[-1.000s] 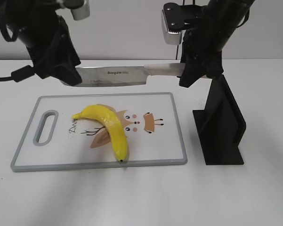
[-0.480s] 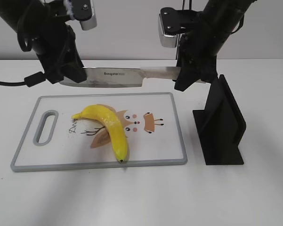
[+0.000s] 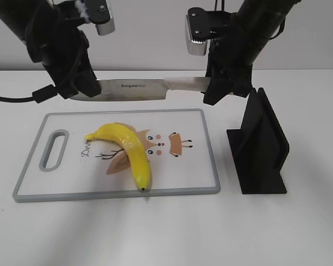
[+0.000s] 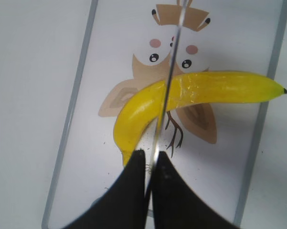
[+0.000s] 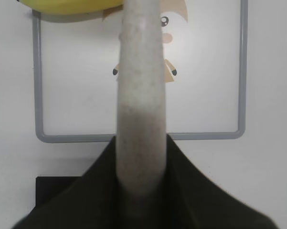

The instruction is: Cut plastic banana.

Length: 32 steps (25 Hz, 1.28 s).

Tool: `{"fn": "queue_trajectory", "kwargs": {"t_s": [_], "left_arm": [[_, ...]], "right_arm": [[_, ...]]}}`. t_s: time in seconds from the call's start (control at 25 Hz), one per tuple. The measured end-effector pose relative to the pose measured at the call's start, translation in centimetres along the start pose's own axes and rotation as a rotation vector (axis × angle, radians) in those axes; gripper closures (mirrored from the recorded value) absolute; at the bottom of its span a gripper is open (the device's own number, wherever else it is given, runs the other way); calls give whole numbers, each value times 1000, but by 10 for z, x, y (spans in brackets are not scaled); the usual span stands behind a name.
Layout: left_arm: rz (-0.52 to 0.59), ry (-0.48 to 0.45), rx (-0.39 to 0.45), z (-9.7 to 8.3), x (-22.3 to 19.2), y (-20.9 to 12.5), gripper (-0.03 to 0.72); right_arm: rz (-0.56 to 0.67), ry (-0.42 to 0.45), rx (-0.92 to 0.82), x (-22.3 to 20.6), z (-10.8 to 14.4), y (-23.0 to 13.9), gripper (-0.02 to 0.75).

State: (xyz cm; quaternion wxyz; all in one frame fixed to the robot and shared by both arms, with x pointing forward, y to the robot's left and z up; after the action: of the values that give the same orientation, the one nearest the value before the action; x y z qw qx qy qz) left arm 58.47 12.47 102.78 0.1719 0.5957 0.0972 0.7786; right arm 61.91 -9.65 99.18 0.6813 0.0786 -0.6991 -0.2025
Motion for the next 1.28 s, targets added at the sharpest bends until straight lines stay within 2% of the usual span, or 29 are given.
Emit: {"fn": "queue_trajectory", "kwargs": {"t_s": [0.24, 0.48, 0.84, 1.08, 1.28], "left_arm": [[9, 9, 42, -1, -4, -1, 692], [14, -2, 99, -14, -23, -7, 689], [23, 12, 143, -18, -44, -16, 686], [66, -59, 174, -36, -107, -31, 685], [71, -52, 167, -37, -112, -31, 685]], "right_arm": [[6, 2, -70, -1, 0, -1, 563], [37, 2, -69, -3, 0, -4, 556], [55, 20, -89, -31, -8, -9, 547], [150, 120, -127, -90, -13, -34, 537], [167, 145, -142, -102, -17, -40, 526]]}}
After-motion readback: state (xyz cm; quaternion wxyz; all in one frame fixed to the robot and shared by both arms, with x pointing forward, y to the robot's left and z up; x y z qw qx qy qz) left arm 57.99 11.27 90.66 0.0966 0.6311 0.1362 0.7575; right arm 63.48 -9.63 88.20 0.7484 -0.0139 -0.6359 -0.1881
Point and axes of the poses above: a point on each arm's last joint axis where the gripper is mounted, x pointing back along that axis away from the gripper, z along the wrist's bending axis when the last joint is at zero, y = z × x, the point moved 2 cm from there along -x, pointing out along that axis toward the gripper, and after that the axes turned 13 degrees about -x, right-handed, at the moved point
